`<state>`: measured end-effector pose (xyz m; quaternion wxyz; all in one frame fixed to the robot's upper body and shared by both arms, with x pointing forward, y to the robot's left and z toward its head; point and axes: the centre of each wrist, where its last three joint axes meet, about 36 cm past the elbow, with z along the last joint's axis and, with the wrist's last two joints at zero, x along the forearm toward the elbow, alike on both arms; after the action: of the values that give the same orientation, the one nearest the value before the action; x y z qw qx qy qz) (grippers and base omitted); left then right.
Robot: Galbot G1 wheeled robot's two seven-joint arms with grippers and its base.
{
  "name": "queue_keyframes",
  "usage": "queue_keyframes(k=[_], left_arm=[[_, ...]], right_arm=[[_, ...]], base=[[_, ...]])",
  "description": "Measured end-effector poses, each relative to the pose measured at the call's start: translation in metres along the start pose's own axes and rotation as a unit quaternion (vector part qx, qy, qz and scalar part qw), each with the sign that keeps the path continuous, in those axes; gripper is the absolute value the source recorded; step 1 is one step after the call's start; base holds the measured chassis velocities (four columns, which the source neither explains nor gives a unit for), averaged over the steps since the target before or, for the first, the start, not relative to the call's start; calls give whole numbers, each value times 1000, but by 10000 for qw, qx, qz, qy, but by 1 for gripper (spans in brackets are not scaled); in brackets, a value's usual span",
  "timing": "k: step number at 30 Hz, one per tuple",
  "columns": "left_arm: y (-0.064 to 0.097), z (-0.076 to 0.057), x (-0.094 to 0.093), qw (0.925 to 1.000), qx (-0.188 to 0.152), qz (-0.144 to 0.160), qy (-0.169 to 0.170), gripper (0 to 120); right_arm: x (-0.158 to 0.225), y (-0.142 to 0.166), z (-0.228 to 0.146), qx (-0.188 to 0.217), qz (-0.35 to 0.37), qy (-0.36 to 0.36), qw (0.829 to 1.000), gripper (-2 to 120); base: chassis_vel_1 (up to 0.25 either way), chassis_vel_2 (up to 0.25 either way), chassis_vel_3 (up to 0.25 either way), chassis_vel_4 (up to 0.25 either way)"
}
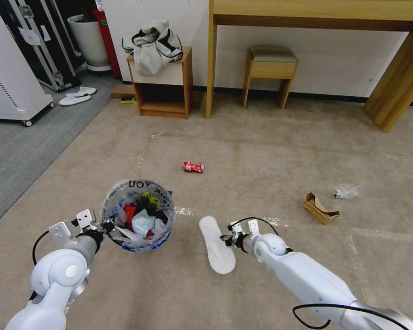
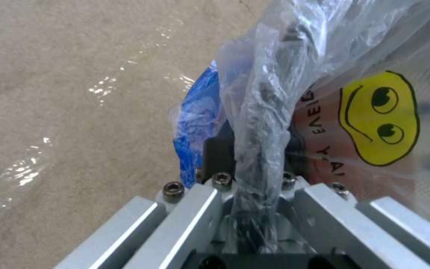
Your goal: Pick up the trash bin and place the garbage on the floor into it.
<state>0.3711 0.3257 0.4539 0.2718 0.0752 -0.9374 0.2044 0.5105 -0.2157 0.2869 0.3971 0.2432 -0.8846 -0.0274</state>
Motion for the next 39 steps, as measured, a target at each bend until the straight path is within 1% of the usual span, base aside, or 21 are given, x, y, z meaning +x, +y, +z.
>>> queue_keyframes(k=[3, 6, 8, 9, 11, 14, 17, 18, 20, 21, 23, 24, 25, 28, 29, 32, 33, 35, 36, 38, 39], left_arm=[[-3, 0, 2, 9999, -55, 87, 64, 0], [-4, 0, 3, 9999, -62, 107, 78, 0], [-4, 0, 5, 9997, -64, 155, 159, 0], [-4, 0, 5, 9997, -64, 155, 159, 0], [-3, 2, 4, 9995, -38, 175, 244, 0], [-2, 3, 3, 9994, -30, 184, 288, 0], [-4, 5, 2, 9989, 1, 245, 408, 0], [-4, 5, 2, 9989, 1, 245, 408, 0], [-5, 6, 2, 9983, 16, 301, 491, 0], [-5, 6, 2, 9983, 16, 301, 491, 0], [-4, 6, 3, 9983, 32, 299, 506, 0], [-4, 6, 3, 9983, 32, 299, 506, 0], [-4, 6, 4, 9982, 44, 307, 518, 0], [-6, 6, 5, 9977, 83, 357, 570, 0], [-6, 6, 5, 9977, 83, 357, 570, 0], [-12, 9, 7, 9959, 151, 497, 738, 0], [-12, 9, 7, 9959, 151, 497, 738, 0], [-16, 11, 8, 9946, 187, 582, 834, 0], [-16, 11, 8, 9946, 187, 582, 834, 0], [-19, 13, 9, 9933, 233, 666, 917, 0], [-19, 13, 9, 9933, 233, 666, 917, 0]], right_arm=[[27, -9, -14, 131, 54, -424, 9990, 0], [33, -10, -17, 154, 59, -535, 9984, 0], [58, -16, -24, 233, 106, -1047, 9942, 0], [58, -16, -24, 233, 106, -1047, 9942, 0], [78, -20, -25, 369, 116, -1507, 9878, 0], [87, -20, -25, 460, 116, -1734, 9837, 0], [107, -14, -28, 887, 141, -2430, 9659, 0], [107, -14, -28, 887, 141, -2430, 9659, 0], [116, -7, -33, 1347, 180, -3042, 9429, 0], [116, -7, -33, 1347, 180, -3042, 9429, 0], [118, 0, -41, 1673, 179, -3534, 9202, 0], [118, 0, -41, 1673, 179, -3534, 9202, 0], [119, 4, -45, 1760, 176, -3738, 9105, 0], [121, 13, -50, 1851, 129, -4040, 8958, 0], [121, 13, -50, 1851, 129, -4040, 8958, 0], [120, 29, -54, 2133, -185, -4473, 8684, 0], [120, 29, -54, 2133, -185, -4473, 8684, 0], [115, 37, -57, 2414, -457, -4781, 8432, 0], [115, 37, -57, 2414, -457, -4781, 8432, 0], [109, 42, -62, 2717, -653, -5025, 8182, 0], [109, 42, -62, 2717, -653, -5025, 8182, 0]], base=[[0, 0, 0, 0], [0, 0, 0, 0], [0, 0, 0, 0], [0, 0, 0, 0], [0, 0, 0, 0], [0, 0, 0, 0], [0, 0, 0, 0], [0, 0, 0, 0], [0, 0, 0, 0], [0, 0, 0, 0], [0, 0, 0, 0], [0, 0, 0, 0], [0, 0, 0, 0], [0, 0, 0, 0], [0, 0, 0, 0], [0, 0, 0, 0], [0, 0, 0, 0], [0, 0, 0, 0], [0, 0, 0, 0], [0, 0, 0, 0], [0, 0, 0, 0]])
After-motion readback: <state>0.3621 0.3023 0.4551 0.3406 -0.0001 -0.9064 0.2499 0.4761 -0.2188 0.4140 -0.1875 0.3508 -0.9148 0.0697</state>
